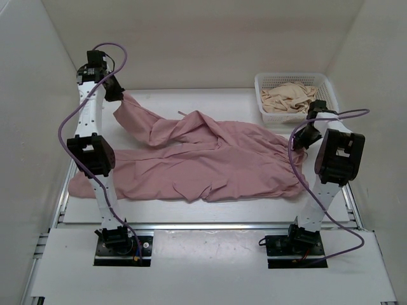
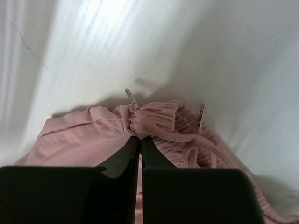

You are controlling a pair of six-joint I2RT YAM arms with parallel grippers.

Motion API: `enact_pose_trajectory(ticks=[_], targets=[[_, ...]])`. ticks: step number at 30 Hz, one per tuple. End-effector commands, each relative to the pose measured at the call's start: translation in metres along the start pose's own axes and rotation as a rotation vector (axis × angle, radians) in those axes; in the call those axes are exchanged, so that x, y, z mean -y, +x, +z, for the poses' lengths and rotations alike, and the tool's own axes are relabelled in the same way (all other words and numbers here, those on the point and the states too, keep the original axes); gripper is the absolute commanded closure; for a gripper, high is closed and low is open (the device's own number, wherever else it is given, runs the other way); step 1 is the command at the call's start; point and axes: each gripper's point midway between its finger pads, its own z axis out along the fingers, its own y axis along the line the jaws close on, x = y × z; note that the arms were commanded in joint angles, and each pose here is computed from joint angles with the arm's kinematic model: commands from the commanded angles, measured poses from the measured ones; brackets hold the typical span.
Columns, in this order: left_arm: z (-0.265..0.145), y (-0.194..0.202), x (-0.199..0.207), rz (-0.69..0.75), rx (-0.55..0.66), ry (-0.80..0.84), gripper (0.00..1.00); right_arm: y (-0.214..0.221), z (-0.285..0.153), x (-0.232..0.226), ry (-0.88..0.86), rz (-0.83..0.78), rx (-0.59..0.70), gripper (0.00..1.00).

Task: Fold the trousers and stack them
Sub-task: Flatten the trousers out

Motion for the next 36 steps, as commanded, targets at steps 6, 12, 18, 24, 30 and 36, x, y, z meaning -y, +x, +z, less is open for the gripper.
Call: enact_pose_trajectory(ticks=[6,12,18,24,30,36], targets=[[-0.104,-0.073,-0.040,-0.079,0.248,0.032,0.90,-0.020,-0.074,0.037,0.026,0.040,0.245,1.00],[-0.089,-0.086,-0.055,-0.124,0.250,0.057,0.90,-0.025,-0.076,0.059,0.072,0.057,0.272,1.00],[0.000,-0.065,-0.070,-0.144,0.088,0.076,0.54,-0.024,-0.071,0.061,0.065,0.056,0.262,1.00],[0.023,-0.037,-0.077,-0.139,0.000,0.069,0.00,-0.027,-0.064,0.052,0.053,0.034,0.238,1.00],[0.020,-0.008,-0.095,-0.108,-0.052,-0.027,0.23,-0.024,-0.063,0.045,0.037,0.015,0.224,1.00],[0.050,0.029,-0.105,-0.129,-0.155,-0.157,0.51,-0.018,-0.063,0.035,0.007,-0.014,0.211,1.00]])
